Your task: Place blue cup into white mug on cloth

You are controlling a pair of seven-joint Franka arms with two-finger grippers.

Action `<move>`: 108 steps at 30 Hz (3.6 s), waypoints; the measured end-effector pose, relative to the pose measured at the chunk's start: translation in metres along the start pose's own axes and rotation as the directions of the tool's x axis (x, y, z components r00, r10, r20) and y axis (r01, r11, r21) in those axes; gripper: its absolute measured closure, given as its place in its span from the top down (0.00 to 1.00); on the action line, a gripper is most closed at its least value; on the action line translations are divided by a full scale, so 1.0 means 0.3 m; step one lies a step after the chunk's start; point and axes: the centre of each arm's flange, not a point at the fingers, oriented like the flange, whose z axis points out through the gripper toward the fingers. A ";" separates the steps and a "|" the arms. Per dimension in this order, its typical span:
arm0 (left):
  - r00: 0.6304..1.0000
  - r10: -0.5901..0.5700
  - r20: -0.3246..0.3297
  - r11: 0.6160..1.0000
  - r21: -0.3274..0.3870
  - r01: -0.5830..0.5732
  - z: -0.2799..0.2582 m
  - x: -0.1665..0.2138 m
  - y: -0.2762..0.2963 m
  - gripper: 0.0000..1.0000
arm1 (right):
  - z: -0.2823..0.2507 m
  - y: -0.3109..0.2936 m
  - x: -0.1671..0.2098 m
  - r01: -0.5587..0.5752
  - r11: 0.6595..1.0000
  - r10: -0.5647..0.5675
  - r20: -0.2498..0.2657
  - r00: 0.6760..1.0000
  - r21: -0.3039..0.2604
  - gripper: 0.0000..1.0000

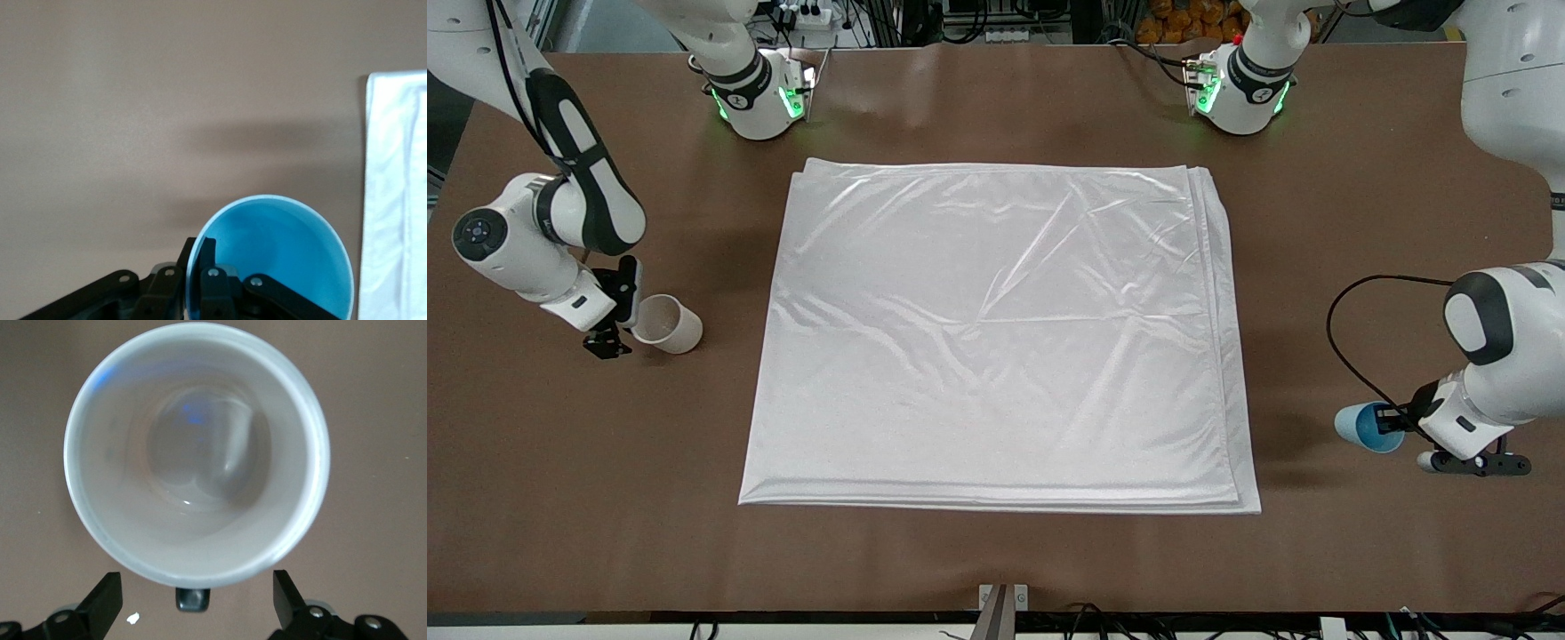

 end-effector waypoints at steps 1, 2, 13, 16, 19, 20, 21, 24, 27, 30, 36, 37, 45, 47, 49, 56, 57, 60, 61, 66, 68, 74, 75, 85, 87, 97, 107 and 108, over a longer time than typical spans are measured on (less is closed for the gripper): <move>1.000 -0.003 -0.003 1.000 -0.004 0.003 -0.006 0.001 0.001 0.06 | 0.005 -0.001 0.001 0.000 1.000 0.000 -0.001 1.000 0.001 1.00; 1.000 -0.005 -0.005 1.000 -0.006 0.005 -0.009 0.001 0.001 0.06 | 0.009 -0.002 0.002 0.000 1.000 0.000 -0.001 1.000 0.001 1.00; 1.000 -0.026 -0.008 1.000 -0.011 0.026 -0.015 0.003 0.006 0.06 | 0.024 -0.010 0.008 0.001 1.000 -0.001 0.002 1.000 -0.012 0.63; 0.999 -0.036 -0.009 0.999 -0.014 0.036 -0.015 0.004 0.015 0.06 | 0.025 -0.011 0.009 0.001 1.000 -0.001 0.002 1.000 -0.013 0.52; 0.999 -0.046 -0.009 0.999 -0.016 0.046 -0.015 0.006 0.030 0.06 | 0.025 -0.010 0.011 0.003 1.000 -0.003 0.001 1.000 -0.014 0.37; 0.999 -0.048 -0.009 0.999 -0.017 0.048 -0.015 0.007 0.034 0.06 | 0.025 -0.009 0.013 0.004 1.000 -0.004 0.001 1.000 -0.015 0.31; 0.999 -0.050 -0.009 0.999 -0.018 0.049 -0.015 0.008 0.038 0.06 | 0.024 -0.008 0.015 0.006 1.000 -0.006 0.001 1.000 -0.016 0.26; 0.998 -0.056 -0.009 0.998 -0.019 0.055 -0.015 0.009 0.046 0.06 | 0.022 -0.003 0.021 0.009 1.000 -0.009 0.001 1.000 -0.021 0.19; 0.998 -0.068 -0.009 0.997 -0.021 0.068 -0.015 0.010 0.052 0.06 | 0.017 0.004 0.028 0.014 0.999 -0.014 0.002 1.000 -0.030 0.19; 0.997 -0.079 -0.011 0.997 -0.025 0.079 -0.018 0.012 0.065 0.06 | 0.008 0.016 0.037 0.021 0.999 -0.020 0.004 1.000 -0.042 0.19; 0.994 -0.106 -0.017 0.994 -0.038 0.105 -0.035 0.019 0.107 0.06 | -0.029 0.058 0.056 0.037 0.996 -0.036 0.010 0.999 -0.075 0.19; 0.994 -0.112 -0.018 0.993 -0.041 0.111 -0.038 0.021 0.116 0.06 | -0.041 0.071 0.067 0.044 0.995 -0.043 0.011 0.999 -0.085 0.19; 0.989 -0.147 -0.025 0.987 -0.061 0.145 -0.063 0.029 0.178 0.06 | -0.149 0.156 0.189 0.074 0.986 -0.074 0.005 0.997 -0.150 0.19; 0.987 -0.156 -0.029 0.986 -0.067 0.154 -0.077 0.032 0.196 0.06 | -0.171 0.175 0.221 0.075 0.985 -0.076 -0.001 0.997 -0.154 0.19; 0.985 -0.170 -0.033 0.983 -0.074 0.167 -0.091 0.034 0.216 0.06 | -0.193 0.198 0.254 0.073 0.986 -0.076 -0.009 0.997 -0.153 0.19; 0.976 -0.216 -0.040 0.972 -0.103 0.211 -0.137 0.042 0.324 0.06 | -0.293 0.302 0.402 0.048 0.992 -0.054 -0.048 0.997 -0.114 0.19; 0.974 -0.221 -0.040 0.971 -0.105 0.216 -0.143 0.042 0.343 0.06 | -0.307 0.315 0.426 0.043 0.993 -0.049 -0.051 0.997 -0.111 0.19; 0.970 -0.238 -0.040 0.966 -0.111 0.233 -0.157 0.043 0.406 0.06 | -0.348 0.353 0.516 0.033 0.993 -0.040 -0.058 0.997 -0.113 0.19; 0.969 -0.245 -0.039 0.965 -0.112 0.239 -0.160 0.043 0.426 0.06 | -0.359 0.362 0.547 0.028 0.993 -0.035 -0.061 0.998 -0.111 0.19; 0.961 -0.274 -0.028 0.956 -0.118 0.269 -0.173 0.036 0.539 0.06 | -0.425 0.398 0.748 -0.026 0.997 0.021 -0.073 0.997 -0.069 0.19; 0.957 -0.291 -0.022 0.951 -0.121 0.286 -0.177 0.031 0.593 0.06 | -0.457 0.407 0.838 -0.043 0.998 0.039 -0.075 0.996 -0.055 0.19; 0.945 -0.325 -0.015 0.941 -0.104 0.322 -0.179 0.006 0.776 0.06 | -0.536 0.405 1.079 -0.098 0.995 0.097 -0.066 0.993 0.000 0.19; 0.943 -0.331 -0.015 0.939 -0.099 0.328 -0.178 0.000 0.807 0.06 | -0.545 0.401 1.120 -0.108 0.994 0.108 -0.064 0.992 0.010 0.19; 0.933 -0.360 -0.003 0.929 -0.097 0.358 -0.175 -0.046 1.004 0.06 | -0.520 0.360 1.491 -0.196 0.979 0.199 -0.064 0.978 0.053 0.19; 0.931 -0.365 -0.001 0.927 -0.097 0.363 -0.176 -0.052 1.023 0.06 | -0.495 0.355 1.537 -0.207 0.976 0.211 -0.062 0.976 0.063 0.19; 0.922 -0.386 0.012 0.917 -0.100 0.385 -0.175 -0.098 1.167 0.06 | -0.379 0.371 1.710 -0.261 0.961 0.267 -0.052 0.962 0.091 0.19; 0.916 -0.401 0.027 0.911 -0.098 0.401 -0.174 -0.152 1.302 0.06 | -0.279 0.377 1.793 -0.261 0.961 0.264 -0.023 0.964 0.092 0.19; 0.915 -0.402 0.030 0.910 -0.095 0.403 -0.174 -0.157 1.310 0.06 | -0.272 0.374 1.804 -0.262 0.961 0.265 -0.019 0.964 0.091 0.19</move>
